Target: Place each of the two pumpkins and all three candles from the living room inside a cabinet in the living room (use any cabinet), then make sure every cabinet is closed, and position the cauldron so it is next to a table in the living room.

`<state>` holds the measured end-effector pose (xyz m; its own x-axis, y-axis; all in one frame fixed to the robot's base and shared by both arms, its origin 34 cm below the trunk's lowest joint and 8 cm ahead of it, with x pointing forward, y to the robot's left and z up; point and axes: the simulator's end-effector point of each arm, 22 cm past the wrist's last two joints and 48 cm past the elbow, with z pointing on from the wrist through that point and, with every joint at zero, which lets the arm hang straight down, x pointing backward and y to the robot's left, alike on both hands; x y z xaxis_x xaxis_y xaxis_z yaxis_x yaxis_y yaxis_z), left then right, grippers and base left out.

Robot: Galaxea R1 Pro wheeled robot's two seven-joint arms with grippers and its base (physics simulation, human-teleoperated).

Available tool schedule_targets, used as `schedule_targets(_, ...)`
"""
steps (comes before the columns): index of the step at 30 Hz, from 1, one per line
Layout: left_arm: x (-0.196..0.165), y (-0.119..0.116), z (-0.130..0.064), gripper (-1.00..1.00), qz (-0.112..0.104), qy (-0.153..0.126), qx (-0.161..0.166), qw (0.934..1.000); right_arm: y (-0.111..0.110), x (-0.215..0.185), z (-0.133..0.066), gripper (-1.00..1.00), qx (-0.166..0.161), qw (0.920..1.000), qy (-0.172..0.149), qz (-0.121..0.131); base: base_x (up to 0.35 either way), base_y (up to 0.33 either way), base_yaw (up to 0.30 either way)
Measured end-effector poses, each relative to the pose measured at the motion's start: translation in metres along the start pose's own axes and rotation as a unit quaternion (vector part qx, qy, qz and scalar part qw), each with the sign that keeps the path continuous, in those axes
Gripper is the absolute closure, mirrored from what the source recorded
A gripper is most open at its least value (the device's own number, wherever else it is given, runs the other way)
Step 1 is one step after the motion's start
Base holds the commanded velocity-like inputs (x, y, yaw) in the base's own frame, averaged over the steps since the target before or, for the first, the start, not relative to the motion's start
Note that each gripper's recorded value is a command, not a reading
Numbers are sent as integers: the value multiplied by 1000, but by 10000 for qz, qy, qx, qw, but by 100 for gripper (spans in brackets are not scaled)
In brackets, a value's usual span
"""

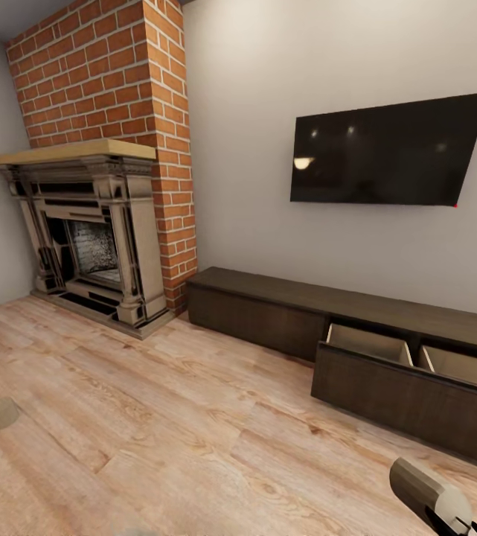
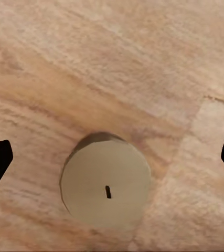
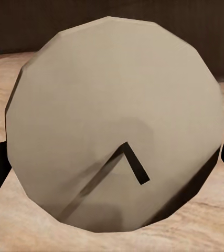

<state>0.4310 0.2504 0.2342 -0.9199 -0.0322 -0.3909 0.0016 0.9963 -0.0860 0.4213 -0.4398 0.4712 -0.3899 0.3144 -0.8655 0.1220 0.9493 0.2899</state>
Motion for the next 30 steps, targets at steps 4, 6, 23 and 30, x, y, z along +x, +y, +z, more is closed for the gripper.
schedule_targets(4, 4, -22, 2, -100, 89, 53, 137, 9999, 1, -1, 0, 100, -13, 10000, -30, -2, 0, 0, 0)
schedule_targets(6, 6, -31, 2, -100, 140, 68, 189, 9997, 2, -1, 0, 100, -21, 10000, -42, -11, 0, 0, 0)
schedule_targets(23, 17, -33, 15, -100, 191, 120, 172, 9996, -1, 15, 3, 100, -46, 10000, -40, -10, 0, 0, 0)
schedule_targets(30, 17, -21, 15, -100, 186, 121, -103, 9997, -2, 16, 3, 100, -40, 10000, -34, -11, 0, 0, 0)
